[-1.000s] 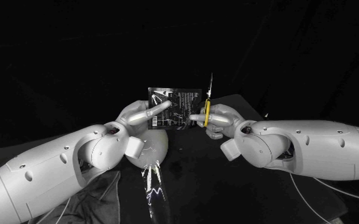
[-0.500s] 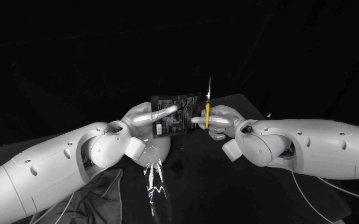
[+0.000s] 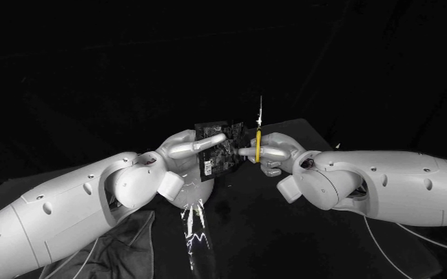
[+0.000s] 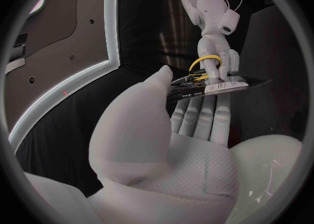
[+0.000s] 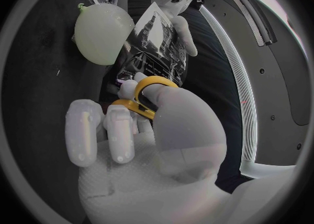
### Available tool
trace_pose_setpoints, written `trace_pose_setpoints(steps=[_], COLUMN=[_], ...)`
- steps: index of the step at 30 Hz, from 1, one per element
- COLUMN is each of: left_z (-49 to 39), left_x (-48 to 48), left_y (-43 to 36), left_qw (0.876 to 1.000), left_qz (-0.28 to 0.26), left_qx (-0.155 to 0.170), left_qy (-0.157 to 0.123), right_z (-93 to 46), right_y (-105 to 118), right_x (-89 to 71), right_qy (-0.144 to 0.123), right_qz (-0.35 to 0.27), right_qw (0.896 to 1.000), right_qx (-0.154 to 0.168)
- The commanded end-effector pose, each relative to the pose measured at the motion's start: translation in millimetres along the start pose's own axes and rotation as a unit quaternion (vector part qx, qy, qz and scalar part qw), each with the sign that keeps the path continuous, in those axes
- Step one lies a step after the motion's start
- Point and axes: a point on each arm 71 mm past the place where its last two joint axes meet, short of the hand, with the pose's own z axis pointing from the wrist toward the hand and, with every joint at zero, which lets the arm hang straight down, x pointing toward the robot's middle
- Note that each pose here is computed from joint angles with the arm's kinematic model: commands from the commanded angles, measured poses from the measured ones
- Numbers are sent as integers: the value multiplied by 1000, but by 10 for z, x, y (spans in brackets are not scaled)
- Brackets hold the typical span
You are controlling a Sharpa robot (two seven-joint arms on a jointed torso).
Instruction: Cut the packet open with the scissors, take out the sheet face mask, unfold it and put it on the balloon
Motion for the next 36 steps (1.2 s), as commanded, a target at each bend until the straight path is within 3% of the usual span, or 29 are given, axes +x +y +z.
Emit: trace_pose_setpoints(steps=[1, 17, 36], left_z=[18, -21, 15], left_x=[48, -162, -107], left_y=[-20, -54, -31], left_qw=[1000, 995, 997], left_qz=[-17, 5, 1], left_qx=[7, 28, 21], left_qy=[14, -94, -77], right_z=[-9, -84, -29], right_y=[29, 162, 204], right_x=[-4, 3, 125], right_qy=[-10, -15, -14], right_qz=[-2, 8, 19], right_qw=[1000, 1000, 999], right_qx=[-6, -25, -31])
